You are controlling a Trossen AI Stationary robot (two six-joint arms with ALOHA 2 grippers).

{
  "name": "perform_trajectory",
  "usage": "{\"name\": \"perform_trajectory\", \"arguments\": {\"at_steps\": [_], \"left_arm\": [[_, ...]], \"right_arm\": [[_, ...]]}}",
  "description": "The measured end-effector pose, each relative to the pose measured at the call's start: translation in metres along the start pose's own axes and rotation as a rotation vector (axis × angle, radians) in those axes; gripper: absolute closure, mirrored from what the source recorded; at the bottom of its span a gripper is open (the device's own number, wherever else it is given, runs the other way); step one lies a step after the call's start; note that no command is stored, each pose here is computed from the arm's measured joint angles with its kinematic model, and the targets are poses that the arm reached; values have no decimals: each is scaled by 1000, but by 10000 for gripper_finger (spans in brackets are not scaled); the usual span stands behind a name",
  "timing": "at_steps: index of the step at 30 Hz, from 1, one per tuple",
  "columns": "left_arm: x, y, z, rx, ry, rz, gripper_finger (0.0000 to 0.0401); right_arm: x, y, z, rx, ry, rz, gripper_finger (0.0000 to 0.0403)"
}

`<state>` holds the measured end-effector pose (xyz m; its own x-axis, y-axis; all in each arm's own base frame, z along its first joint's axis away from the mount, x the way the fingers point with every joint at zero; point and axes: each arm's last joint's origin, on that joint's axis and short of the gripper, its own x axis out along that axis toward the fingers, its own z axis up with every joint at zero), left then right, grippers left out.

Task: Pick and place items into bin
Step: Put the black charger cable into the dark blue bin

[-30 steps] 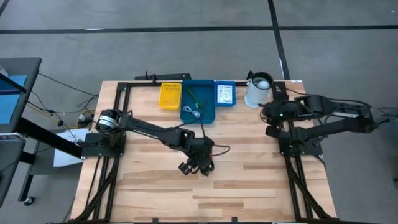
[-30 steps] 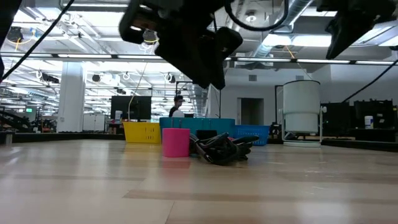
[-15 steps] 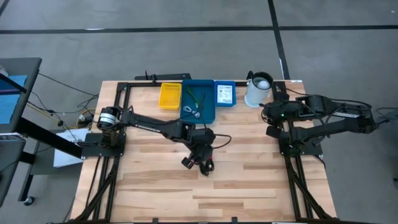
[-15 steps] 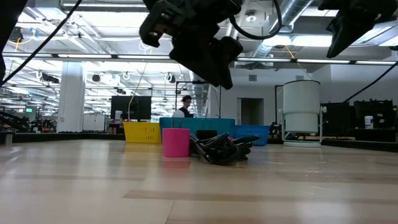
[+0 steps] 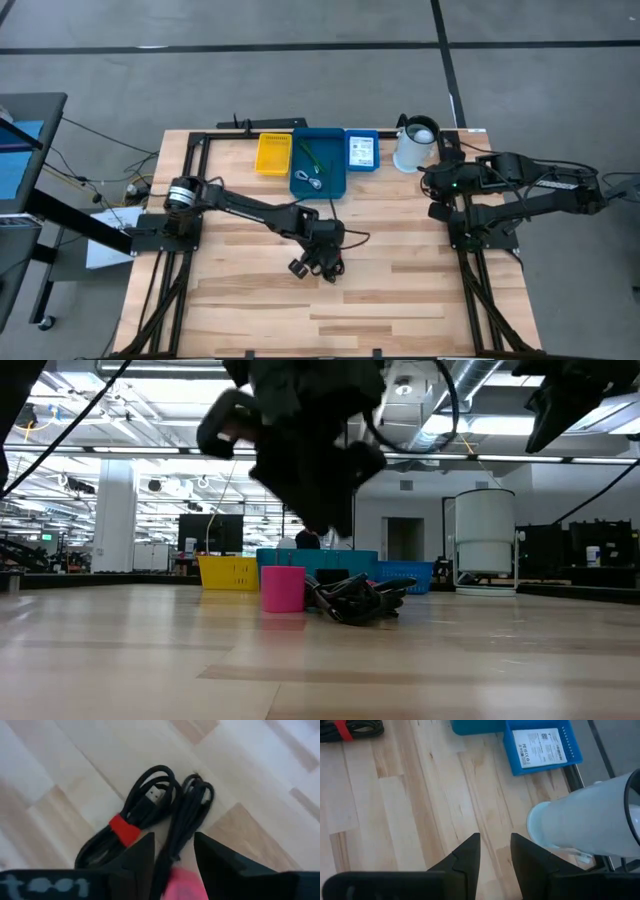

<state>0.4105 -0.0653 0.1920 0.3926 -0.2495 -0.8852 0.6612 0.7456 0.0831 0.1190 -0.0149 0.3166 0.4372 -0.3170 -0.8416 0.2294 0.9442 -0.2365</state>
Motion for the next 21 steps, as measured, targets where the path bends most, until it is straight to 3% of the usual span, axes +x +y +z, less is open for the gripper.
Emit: {"name": "perform_trajectory", "arguments": {"at_steps": [21], "left_arm": [[34, 1, -2, 20, 25, -117, 271]], "right_arm": [[0, 0, 0, 1, -2, 0, 301]]}}
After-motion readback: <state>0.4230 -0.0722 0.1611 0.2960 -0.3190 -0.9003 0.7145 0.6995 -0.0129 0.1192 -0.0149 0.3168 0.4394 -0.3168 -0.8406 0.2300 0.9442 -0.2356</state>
